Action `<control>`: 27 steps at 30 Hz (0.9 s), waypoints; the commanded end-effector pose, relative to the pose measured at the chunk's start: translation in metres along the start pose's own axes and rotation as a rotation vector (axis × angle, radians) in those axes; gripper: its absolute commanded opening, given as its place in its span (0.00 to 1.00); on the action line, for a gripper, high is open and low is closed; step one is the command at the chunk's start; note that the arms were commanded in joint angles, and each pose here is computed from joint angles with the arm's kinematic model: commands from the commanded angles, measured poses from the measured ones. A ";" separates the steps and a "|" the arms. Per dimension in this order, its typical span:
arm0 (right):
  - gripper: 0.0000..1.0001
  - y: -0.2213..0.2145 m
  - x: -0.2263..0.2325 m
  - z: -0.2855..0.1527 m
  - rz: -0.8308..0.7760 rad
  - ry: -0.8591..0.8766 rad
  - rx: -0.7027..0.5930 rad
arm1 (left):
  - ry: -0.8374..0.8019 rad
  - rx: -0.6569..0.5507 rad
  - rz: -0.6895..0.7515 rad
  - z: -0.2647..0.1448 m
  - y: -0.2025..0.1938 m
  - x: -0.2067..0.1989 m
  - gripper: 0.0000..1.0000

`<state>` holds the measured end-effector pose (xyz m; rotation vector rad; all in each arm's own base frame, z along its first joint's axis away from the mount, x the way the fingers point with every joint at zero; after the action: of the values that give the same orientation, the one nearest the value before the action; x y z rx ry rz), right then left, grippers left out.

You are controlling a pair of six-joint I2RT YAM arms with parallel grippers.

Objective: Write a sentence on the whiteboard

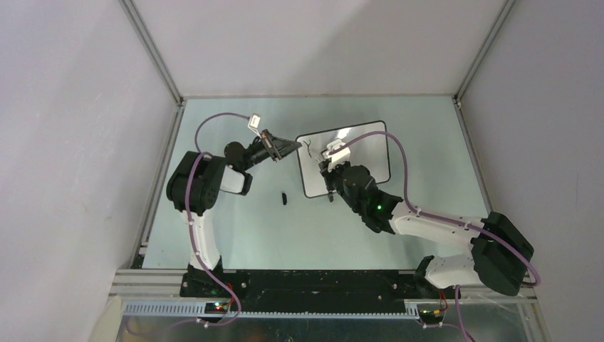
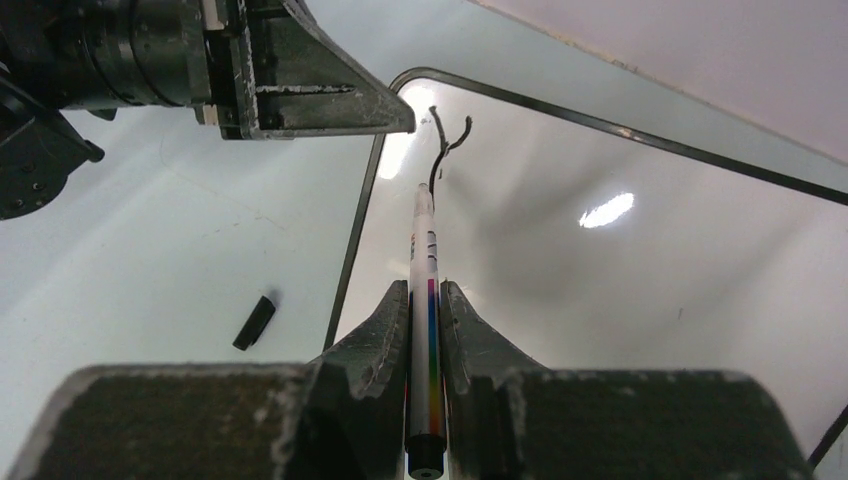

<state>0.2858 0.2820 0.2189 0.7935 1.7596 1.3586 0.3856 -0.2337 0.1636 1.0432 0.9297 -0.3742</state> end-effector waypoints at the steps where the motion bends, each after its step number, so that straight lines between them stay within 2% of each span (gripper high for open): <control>1: 0.00 0.010 0.002 0.001 -0.001 -0.040 -0.055 | -0.042 -0.033 0.040 0.003 0.007 -0.019 0.00; 7: 0.00 0.006 -0.003 -0.001 -0.017 -0.081 -0.072 | -0.029 -0.044 0.032 0.003 0.007 -0.015 0.00; 11: 0.00 0.011 0.001 -0.005 -0.020 -0.042 -0.087 | -0.032 -0.045 0.026 0.005 0.008 -0.016 0.00; 19: 0.00 0.030 -0.003 -0.014 0.062 -0.041 -0.137 | -0.046 -0.038 0.032 0.006 0.009 -0.021 0.00; 23: 0.00 0.025 -0.011 -0.005 0.090 -0.132 -0.109 | -0.048 -0.034 0.035 0.005 0.008 -0.023 0.00; 27: 0.02 0.021 0.001 0.008 0.079 -0.113 -0.050 | -0.051 -0.031 0.026 0.005 0.008 -0.023 0.00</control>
<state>0.2849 0.2784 0.2246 0.8469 1.6508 1.3648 0.3855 -0.2339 0.1607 1.0279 0.9509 -0.3684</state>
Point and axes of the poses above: each gripper's point midway between its finger pads, its own z axis out along the fingers, its own x axis along the line the jaws close on, y = z × x, the point moved 2 cm from there along -z, back along the fingers, and after that the axes turned 7 degrees about -z, right-handed, at the moved point
